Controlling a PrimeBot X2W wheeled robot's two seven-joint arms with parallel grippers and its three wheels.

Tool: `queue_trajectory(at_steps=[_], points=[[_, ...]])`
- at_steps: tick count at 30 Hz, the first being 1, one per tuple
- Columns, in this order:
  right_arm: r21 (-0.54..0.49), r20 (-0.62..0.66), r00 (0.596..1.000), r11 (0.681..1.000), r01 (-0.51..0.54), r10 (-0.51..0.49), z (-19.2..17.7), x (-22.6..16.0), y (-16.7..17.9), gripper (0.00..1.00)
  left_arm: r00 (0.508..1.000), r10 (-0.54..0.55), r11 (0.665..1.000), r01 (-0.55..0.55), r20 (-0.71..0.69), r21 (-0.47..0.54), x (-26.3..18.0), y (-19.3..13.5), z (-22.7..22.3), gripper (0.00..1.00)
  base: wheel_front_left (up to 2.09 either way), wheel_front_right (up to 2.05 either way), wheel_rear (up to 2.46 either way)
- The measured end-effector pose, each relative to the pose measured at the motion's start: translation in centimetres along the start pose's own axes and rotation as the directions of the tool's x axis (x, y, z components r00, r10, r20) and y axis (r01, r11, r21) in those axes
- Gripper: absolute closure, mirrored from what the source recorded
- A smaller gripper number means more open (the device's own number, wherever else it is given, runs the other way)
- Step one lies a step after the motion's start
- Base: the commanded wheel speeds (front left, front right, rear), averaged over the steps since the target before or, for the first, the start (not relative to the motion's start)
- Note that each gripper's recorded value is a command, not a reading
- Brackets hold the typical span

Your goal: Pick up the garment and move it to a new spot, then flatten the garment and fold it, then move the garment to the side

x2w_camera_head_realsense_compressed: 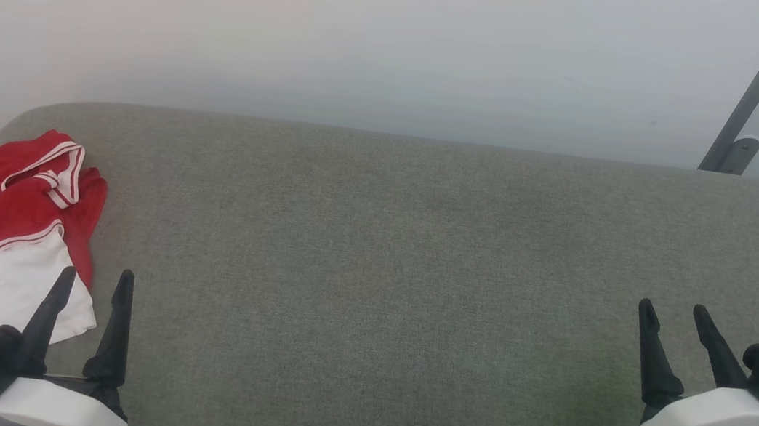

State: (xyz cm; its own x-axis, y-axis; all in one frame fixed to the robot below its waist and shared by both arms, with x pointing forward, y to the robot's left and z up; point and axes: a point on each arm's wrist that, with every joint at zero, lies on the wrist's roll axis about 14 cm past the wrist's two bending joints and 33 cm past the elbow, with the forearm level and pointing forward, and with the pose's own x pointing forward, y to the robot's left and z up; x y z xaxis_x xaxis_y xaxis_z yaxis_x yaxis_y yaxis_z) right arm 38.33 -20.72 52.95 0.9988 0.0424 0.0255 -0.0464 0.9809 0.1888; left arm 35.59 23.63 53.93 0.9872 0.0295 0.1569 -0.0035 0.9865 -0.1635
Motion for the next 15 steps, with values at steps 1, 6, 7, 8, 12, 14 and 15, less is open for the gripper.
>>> queue_trajectory(at_steps=[1, 6, 7, 8, 12, 14, 15], points=[[-0.006, -0.001, 1.000, 1.000, 0.000, 0.000, -0.03, -0.03, -0.01, 0.00, 1.000, -0.002, 1.000, 0.002, 0.003, 0.005, 0.01, -0.02, 0.07, 0.00, 0.00, 0.00, 0.00], [-0.039, 0.009, 1.000, 0.999, -0.001, 0.001, 0.26, -0.04, -0.02, 0.00, 1.000, -0.010, 1.000, 0.009, 0.013, 0.029, 0.03, -0.02, 0.30, 0.00, 0.00, 0.00, 0.00], [-0.047, 0.009, 1.000, 0.999, -0.002, 0.002, 0.29, -0.04, -0.02, 0.00, 1.000, -0.012, 0.999, 0.012, 0.014, 0.035, 0.04, -0.04, 0.35, 0.00, 0.00, 0.00, 0.00], [-0.054, 0.010, 1.000, 0.999, -0.002, 0.003, 0.32, -0.04, -0.01, 0.00, 1.000, -0.015, 0.999, 0.014, 0.014, 0.043, 0.03, -0.07, 0.35, 0.00, 0.00, 0.00, 0.00], [-0.062, 0.010, 1.000, 0.998, -0.005, 0.006, 0.36, -0.03, 0.07, 0.00, 1.000, -0.019, 0.999, 0.019, 0.011, 0.051, -0.09, -0.10, 0.24, 0.00, 0.00, 0.00, 0.00], [-0.062, 0.011, 1.000, 0.998, -0.006, 0.007, 0.40, -0.03, 0.10, 0.00, 1.000, -0.018, 0.999, 0.018, 0.010, 0.051, -0.12, -0.06, 0.23, 0.00, 0.00, 0.00, 0.00], [-0.062, 0.012, 1.000, 0.998, -0.006, 0.007, 0.41, -0.03, 0.10, 0.00, 1.000, -0.018, 0.999, 0.018, 0.010, 0.051, -0.13, -0.05, 0.22, 0.00, 0.00, 0.00, 0.00]])
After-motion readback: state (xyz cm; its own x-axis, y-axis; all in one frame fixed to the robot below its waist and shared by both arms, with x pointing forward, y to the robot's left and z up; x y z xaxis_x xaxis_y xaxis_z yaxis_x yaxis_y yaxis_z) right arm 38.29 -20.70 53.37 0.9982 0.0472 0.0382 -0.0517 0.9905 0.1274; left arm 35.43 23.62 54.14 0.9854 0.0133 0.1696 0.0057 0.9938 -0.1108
